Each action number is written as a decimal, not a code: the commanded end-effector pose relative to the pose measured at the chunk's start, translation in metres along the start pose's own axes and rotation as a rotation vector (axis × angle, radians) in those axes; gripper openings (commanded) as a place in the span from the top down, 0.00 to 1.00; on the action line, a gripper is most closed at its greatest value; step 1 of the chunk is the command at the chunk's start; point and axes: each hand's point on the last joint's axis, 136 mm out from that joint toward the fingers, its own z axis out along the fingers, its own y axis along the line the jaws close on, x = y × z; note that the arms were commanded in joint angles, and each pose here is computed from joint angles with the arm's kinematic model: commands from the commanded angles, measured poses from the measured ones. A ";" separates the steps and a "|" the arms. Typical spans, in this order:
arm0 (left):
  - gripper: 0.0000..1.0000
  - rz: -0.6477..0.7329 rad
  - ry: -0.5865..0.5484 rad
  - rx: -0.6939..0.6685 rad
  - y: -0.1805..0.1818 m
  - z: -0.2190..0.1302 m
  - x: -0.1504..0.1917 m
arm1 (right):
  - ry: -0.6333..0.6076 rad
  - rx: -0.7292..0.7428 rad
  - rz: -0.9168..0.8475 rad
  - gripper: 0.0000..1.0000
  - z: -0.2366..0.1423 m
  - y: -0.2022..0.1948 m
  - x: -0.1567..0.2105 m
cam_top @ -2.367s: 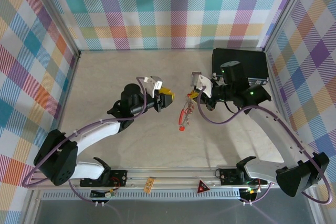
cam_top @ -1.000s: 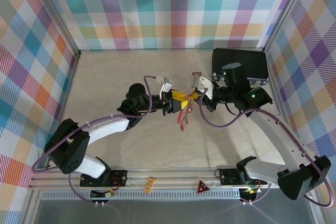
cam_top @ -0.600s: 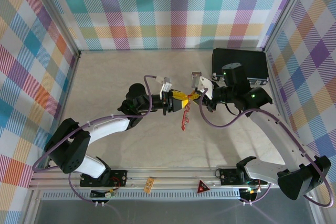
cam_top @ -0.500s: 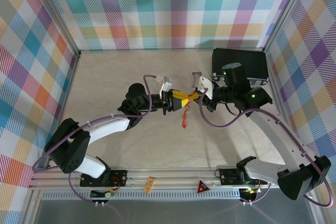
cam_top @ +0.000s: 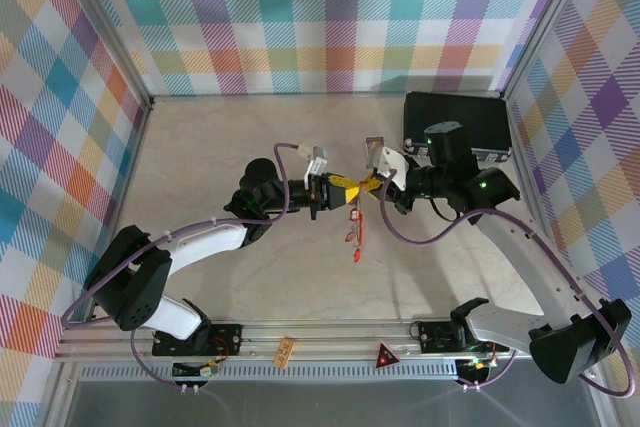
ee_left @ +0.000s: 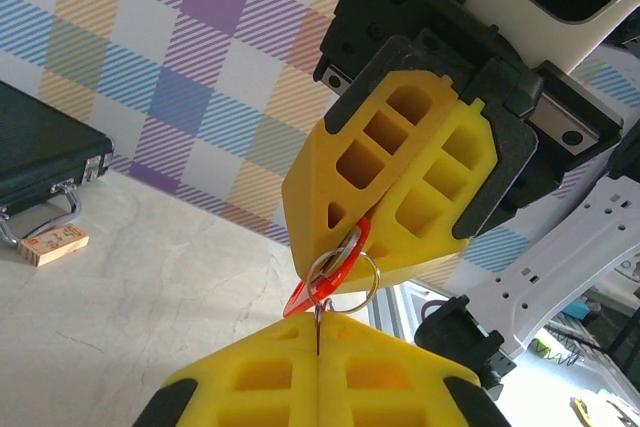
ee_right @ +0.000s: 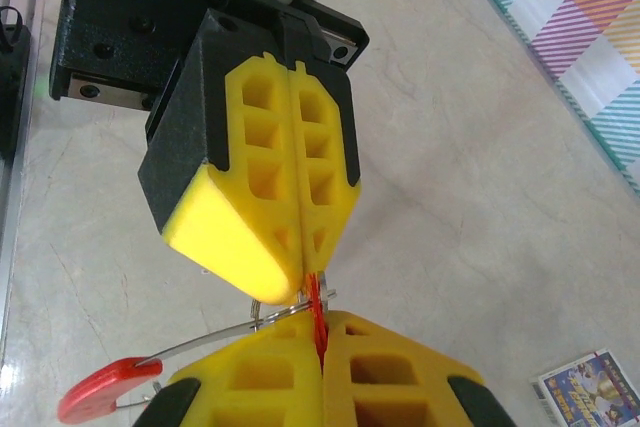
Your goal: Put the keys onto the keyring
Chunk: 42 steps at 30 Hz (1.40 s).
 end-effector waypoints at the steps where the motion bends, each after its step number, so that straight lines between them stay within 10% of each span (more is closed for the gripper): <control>1: 1.00 0.058 -0.016 0.012 -0.012 -0.001 -0.011 | -0.049 0.002 -0.036 1.00 -0.005 0.005 -0.011; 42: 1.00 0.098 -0.179 -0.013 -0.027 -0.034 -0.056 | -0.029 -0.040 0.119 1.00 0.011 0.020 0.020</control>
